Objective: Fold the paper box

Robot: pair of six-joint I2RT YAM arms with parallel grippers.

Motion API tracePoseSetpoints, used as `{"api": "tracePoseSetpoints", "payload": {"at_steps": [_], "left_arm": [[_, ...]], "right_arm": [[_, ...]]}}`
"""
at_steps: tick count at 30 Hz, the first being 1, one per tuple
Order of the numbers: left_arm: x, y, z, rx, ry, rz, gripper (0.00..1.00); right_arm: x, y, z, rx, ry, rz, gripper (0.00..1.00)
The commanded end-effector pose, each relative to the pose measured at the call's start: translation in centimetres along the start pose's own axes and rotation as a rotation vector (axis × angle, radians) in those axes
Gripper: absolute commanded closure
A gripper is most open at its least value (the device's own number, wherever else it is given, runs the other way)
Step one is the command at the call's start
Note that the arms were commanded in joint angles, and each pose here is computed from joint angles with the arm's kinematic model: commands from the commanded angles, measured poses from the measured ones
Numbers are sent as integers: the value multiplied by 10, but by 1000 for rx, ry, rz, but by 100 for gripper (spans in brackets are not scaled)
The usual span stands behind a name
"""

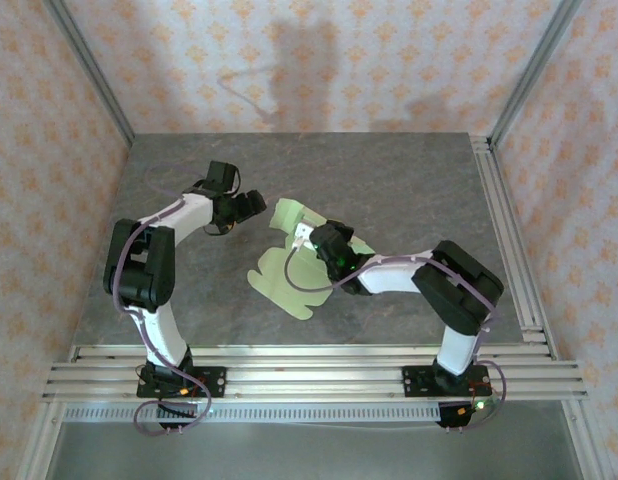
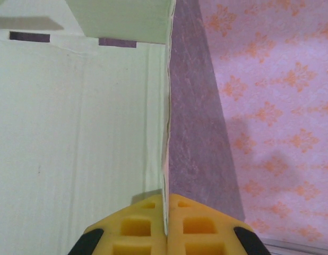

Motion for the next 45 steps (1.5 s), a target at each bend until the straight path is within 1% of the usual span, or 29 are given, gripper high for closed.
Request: {"api": "tracePoseSetpoints", "payload": {"at_steps": [1,4,5,6,8,13,17,20,27,33,37,45], "left_arm": [[-13,-8,1,35,-11,21,11],[-11,-9,8,40,11,25,13],[-12,-10,10,47,21,25,14],[-12,-13,10,62,24,55,15],[-10,-10,23,57,51,64,18],[-18,-15,34,52,54,115,22],[-23,-25,40,89,68,185,26],[-22,-29,42,112,90,214,29],[-11,-30,42,188,126,225,37],[-4,-35,49,242,161,247,38],[2,-43,48,281,174,270,39],[11,-49,41,321,184,303,39]], "right_arm": [[-2,-5,2,104,38,-42,100],[-6,-8,2,160,34,-59,100],[-6,-7,2,156,30,-60,100],[-7,-7,2,147,23,-61,100],[-8,-5,0,112,3,-54,100],[-8,-1,-4,68,-29,-48,100],[-7,2,-5,59,-47,-64,100],[-7,3,-3,104,-41,-102,100],[-8,-1,2,205,-14,-139,100],[-11,3,0,194,-29,-149,100],[-12,8,-3,195,-36,-170,100],[-12,8,-1,240,24,-207,100]]}}
Point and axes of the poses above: each hand's point on the last joint's axis, 136 mm out from that joint toward the fingers, its own z axis out along the fingers, its own y axis along the line the jaws close on, x = y × z, the point moved 6 cm from there along -z, back along the fingers, and after that the axes turned 12 degrees about -z, right-handed, at the moved point
